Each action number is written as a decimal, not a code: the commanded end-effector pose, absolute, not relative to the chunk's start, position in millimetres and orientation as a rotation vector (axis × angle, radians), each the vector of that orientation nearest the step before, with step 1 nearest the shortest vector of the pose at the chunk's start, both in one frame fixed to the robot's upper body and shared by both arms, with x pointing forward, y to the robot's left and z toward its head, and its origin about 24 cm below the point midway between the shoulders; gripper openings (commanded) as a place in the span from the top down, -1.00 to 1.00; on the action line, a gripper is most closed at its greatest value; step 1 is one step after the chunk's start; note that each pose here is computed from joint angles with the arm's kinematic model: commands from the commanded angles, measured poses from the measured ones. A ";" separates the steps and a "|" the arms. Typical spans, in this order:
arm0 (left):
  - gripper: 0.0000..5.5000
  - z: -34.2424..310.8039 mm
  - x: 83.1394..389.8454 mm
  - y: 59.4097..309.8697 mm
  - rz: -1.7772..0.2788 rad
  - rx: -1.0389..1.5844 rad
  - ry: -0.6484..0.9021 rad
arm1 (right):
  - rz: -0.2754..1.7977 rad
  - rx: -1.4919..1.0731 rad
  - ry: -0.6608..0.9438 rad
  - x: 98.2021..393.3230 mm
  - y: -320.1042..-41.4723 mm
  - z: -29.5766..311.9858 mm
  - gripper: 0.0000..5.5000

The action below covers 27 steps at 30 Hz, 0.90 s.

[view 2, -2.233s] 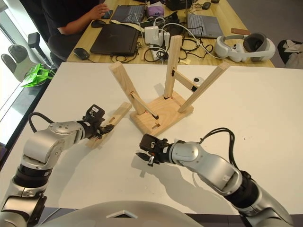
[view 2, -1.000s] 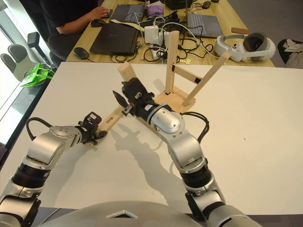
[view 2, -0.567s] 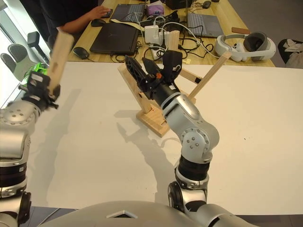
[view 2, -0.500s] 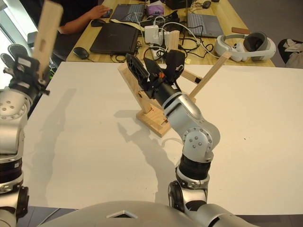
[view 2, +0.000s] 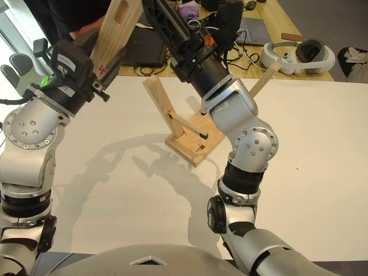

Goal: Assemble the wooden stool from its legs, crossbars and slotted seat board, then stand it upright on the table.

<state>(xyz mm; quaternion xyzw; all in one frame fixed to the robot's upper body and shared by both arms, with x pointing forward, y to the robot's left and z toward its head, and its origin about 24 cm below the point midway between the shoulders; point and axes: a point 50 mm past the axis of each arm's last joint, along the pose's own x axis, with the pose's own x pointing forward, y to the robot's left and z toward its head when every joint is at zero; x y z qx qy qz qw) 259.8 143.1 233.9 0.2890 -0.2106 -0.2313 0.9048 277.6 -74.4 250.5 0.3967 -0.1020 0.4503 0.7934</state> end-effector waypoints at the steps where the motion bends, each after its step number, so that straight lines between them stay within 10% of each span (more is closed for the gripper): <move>1: 0.26 239.7 252.2 130.2 -0.544 0.611 -0.489 | 0.965 0.845 -0.233 280.4 -76.4 255.5 -0.22; 9: 0.26 232.3 244.7 122.3 -0.623 0.640 -0.472 | 0.940 0.823 -0.260 290.9 -91.2 259.5 -0.22; 21: 0.26 232.9 250.8 129.3 -0.607 0.701 -0.464 | 1.137 0.787 -0.298 279.3 -103.3 268.3 0.56; 27: 0.26 236.1 258.7 132.8 -0.584 0.766 -0.493 | 1.236 0.787 -0.283 271.0 -103.1 265.3 0.61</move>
